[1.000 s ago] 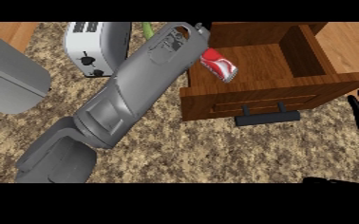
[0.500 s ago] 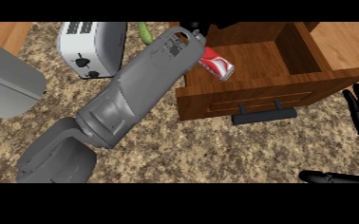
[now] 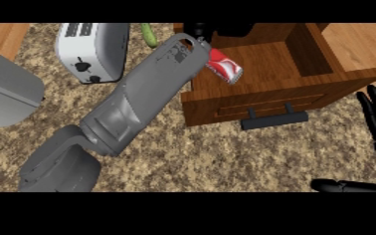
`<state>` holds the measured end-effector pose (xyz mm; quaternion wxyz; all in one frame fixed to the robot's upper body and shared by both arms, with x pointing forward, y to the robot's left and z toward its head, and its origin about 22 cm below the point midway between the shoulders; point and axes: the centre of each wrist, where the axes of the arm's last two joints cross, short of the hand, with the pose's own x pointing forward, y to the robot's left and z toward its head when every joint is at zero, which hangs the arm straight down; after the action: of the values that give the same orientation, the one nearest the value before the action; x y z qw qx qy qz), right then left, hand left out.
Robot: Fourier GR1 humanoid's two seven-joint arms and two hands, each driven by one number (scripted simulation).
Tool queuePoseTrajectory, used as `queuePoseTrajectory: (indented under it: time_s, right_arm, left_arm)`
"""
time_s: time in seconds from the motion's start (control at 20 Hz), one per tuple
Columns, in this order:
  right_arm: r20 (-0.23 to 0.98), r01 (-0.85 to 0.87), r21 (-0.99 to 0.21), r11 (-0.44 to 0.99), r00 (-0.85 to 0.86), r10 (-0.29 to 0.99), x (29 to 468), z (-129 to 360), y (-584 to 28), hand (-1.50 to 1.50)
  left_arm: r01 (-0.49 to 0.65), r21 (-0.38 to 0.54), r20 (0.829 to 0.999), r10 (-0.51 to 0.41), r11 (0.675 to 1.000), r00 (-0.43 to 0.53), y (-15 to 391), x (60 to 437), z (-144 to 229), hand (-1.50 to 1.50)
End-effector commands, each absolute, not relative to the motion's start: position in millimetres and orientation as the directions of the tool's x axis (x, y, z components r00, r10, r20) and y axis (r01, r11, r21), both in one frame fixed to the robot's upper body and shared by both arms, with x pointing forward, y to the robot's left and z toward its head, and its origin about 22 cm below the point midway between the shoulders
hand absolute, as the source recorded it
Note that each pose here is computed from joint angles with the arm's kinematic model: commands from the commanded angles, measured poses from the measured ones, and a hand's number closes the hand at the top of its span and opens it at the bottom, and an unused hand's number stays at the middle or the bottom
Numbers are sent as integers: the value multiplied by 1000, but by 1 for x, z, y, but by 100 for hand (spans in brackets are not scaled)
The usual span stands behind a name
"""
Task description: Pick up the can, place it into the drawer and close the drawer
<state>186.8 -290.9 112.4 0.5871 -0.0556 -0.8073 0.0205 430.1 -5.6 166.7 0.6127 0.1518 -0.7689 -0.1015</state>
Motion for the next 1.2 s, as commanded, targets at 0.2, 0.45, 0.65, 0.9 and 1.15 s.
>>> queuePoseTrajectory:
  time_s: [0.2, 0.45, 0.65, 0.9, 1.15]
  right_arm:
    - [929, 75, -141, 987, -334, 158, 186, 129, -287, -150]
    - [853, 130, -313, 941, -396, 339, 177, 135, -298, -150]
    - [798, 131, -406, 905, -432, 421, 186, 140, -289, -150]
    - [702, 147, -538, 830, -467, 538, 196, 151, -275, -150]
    - [581, 211, -670, 711, -447, 680, 192, 154, -265, -150]
  left_arm:
    - [-138, 294, 930, -317, 946, -187, -2, 429, 155, -150]
    - [-141, 246, 943, -270, 959, -193, 1, 426, 146, -150]
    - [-124, 213, 954, -234, 969, -189, -6, 425, 159, -150]
    - [-105, 147, 968, -165, 984, -189, -13, 422, 170, -150]
    - [-122, 128, 961, -153, 984, -229, -20, 423, 190, -150]
